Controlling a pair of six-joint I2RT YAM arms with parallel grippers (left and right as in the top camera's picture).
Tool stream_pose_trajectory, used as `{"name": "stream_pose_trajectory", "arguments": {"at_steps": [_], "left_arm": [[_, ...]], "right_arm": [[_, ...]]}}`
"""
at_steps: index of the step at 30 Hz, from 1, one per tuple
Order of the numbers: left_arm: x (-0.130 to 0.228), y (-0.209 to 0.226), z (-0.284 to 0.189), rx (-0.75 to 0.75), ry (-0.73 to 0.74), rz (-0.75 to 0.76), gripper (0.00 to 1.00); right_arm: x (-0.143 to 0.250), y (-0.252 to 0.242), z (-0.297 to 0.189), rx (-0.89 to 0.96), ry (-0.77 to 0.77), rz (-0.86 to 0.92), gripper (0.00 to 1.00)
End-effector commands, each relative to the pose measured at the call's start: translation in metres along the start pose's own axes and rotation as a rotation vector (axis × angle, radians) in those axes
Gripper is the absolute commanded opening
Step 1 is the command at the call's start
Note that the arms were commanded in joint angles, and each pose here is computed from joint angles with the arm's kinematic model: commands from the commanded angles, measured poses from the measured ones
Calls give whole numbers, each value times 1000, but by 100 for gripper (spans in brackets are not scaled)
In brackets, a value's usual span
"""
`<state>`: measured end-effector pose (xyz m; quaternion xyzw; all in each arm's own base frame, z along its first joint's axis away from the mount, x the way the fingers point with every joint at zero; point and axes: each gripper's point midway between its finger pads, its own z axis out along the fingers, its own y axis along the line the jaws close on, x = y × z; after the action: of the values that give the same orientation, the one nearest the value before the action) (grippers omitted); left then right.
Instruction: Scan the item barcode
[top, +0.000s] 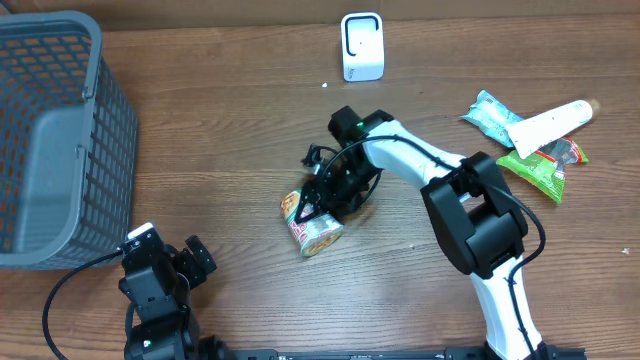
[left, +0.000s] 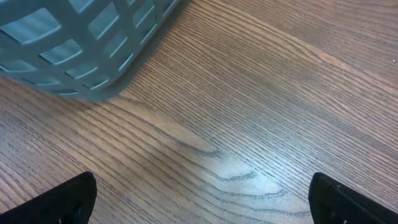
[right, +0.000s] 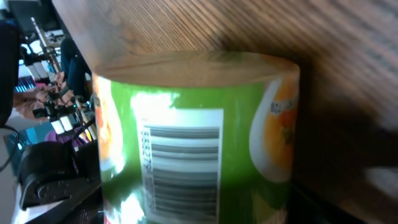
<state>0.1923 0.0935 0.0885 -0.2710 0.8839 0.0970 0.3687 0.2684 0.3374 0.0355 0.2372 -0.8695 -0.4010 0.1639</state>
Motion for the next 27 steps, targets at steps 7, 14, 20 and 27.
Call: {"name": "stream_pose_trajectory", "arguments": {"at_steps": [7,14,20,27], "left_arm": [[-8,-3,-4,15,-24,-8,100],[-8,-3,-4,15,-24,-8,99],[-8,-3,-4,15,-24,-8,100],[-8,-3,-4,15,-24,-8,100]], "right_arm": [[-15,-26,-41,331,-88,26,65],[-27,-59,-128,854,-266,113,66],[-26,-95,-195,1265,-456,271,67],[-37,-106,-185,1258,-502,255,68]]}}
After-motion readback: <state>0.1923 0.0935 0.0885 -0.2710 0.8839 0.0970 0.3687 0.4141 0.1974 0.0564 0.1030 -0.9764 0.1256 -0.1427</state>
